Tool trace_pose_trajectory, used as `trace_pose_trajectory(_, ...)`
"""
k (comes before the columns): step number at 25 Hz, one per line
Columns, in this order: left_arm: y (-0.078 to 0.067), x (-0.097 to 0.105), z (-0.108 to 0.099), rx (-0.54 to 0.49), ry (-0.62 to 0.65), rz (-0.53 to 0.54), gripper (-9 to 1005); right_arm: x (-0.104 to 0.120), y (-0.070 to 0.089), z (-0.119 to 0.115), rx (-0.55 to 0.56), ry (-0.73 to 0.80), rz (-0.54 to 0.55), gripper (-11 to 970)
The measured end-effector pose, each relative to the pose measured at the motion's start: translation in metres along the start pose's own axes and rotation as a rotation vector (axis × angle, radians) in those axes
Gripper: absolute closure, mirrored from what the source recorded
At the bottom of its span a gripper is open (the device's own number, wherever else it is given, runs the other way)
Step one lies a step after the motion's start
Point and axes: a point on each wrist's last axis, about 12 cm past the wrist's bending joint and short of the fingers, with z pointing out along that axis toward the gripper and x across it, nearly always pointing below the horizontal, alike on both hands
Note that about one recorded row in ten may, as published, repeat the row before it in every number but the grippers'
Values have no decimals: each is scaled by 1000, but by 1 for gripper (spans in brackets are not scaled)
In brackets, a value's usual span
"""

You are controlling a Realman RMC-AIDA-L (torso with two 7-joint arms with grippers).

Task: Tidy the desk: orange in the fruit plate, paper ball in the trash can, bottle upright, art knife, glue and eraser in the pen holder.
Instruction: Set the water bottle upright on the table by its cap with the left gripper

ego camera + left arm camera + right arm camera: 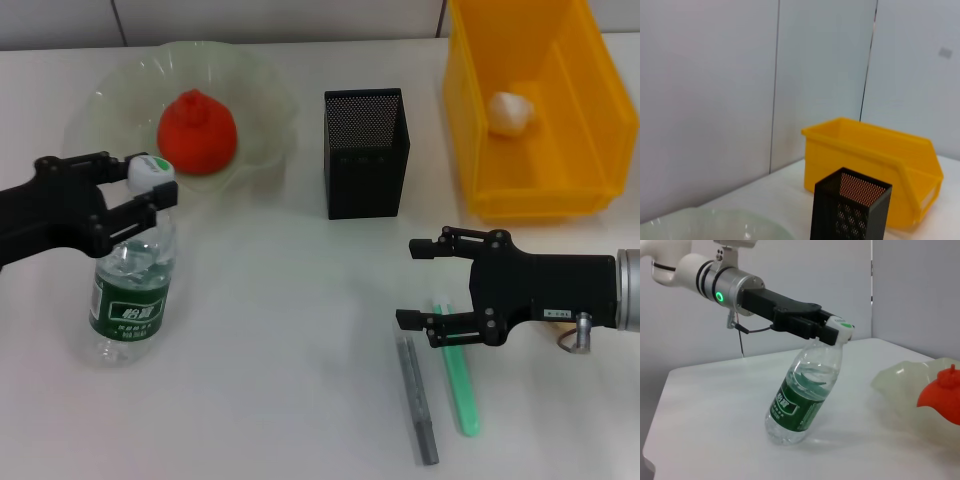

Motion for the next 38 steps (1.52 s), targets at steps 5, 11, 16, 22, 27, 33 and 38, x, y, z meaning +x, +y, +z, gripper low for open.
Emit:
trace_pose_trajectory(5,1,5,-11,7,-58,11,542,-2,-1,1,-3,-2,2,115)
trace_pose_trajectory(11,1,6,-14,6,-72,15,542,-3,-1,3,-8,-4,9,115)
trace_pose_trajectory(16,1,5,-15,11,-89,23,545,-3,-1,3,-11,-4,12,115)
trace_pose_trajectory(22,1,5,-18,9,-104,20,547,-2,0,3,-17,-8,16,115)
trace_pose_trajectory(27,0,5,-17,9,-126,33,548,-2,1,2,-20,-9,18,115)
trace_pose_trajectory(33,0,11,-16,-4,-181,38,549,-2,2,3,-28,-6,17,115)
trace_pose_trajectory(38,0,14,-13,-8,-194,43,543,-2,2,4,-29,-5,16,115)
